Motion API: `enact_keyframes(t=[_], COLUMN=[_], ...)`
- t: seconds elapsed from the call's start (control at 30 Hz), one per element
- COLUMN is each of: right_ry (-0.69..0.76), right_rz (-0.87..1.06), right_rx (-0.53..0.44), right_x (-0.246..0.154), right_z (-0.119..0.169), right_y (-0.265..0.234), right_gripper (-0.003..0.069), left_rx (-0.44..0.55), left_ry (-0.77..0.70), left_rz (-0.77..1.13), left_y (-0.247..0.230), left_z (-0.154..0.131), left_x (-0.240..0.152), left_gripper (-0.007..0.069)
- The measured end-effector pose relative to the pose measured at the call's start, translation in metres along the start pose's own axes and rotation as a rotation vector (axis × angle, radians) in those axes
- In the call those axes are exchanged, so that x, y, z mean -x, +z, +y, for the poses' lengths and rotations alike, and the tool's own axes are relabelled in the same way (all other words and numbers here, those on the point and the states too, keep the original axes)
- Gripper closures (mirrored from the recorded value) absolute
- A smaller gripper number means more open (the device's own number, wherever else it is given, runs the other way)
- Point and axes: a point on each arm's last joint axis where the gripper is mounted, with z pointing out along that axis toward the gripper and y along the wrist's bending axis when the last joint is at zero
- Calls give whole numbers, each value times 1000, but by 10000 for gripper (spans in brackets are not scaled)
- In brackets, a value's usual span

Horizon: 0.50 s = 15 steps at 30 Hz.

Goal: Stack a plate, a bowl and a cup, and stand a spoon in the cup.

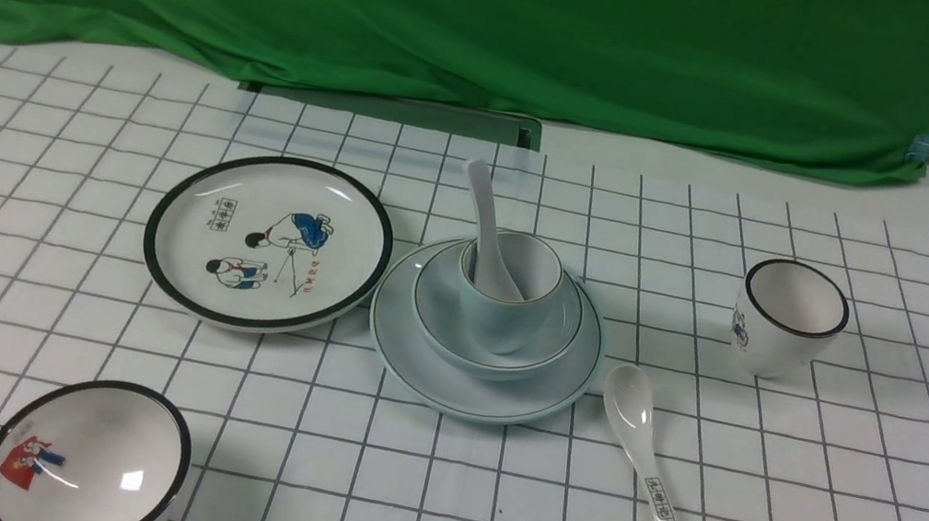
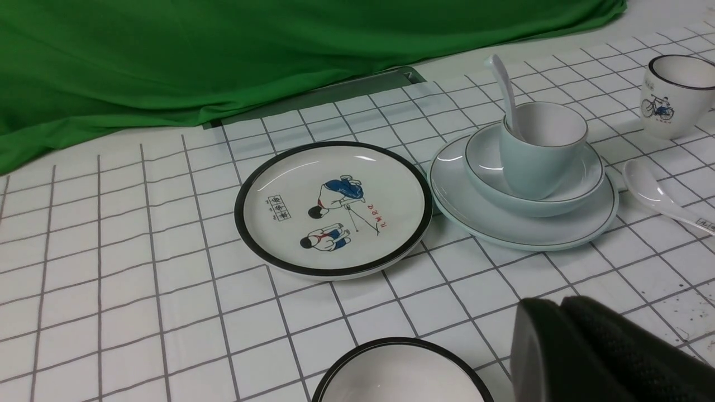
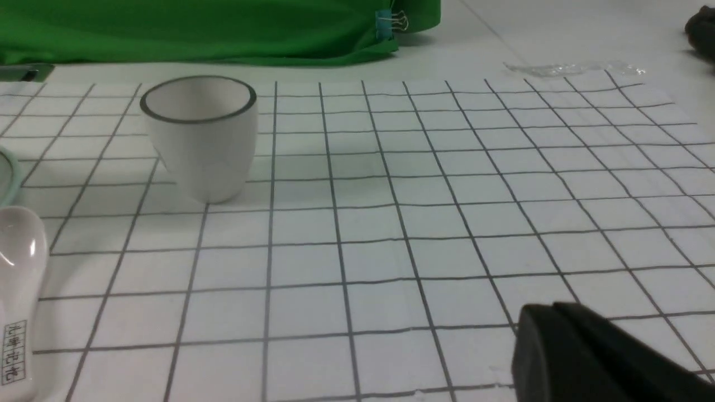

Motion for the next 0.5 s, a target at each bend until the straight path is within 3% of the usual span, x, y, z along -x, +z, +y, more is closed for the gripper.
enact_keyframes(t=[0.5], right_ry=[-19], right_rz=[-4], right_rx=[87], right_x=[0], right_z=[5], right_y=[0], right_gripper=[648], left_rx=[0], left_ry=[0], left_rz=[0], left_y=[0], left_z=[0], left_x=[0], left_gripper=[652])
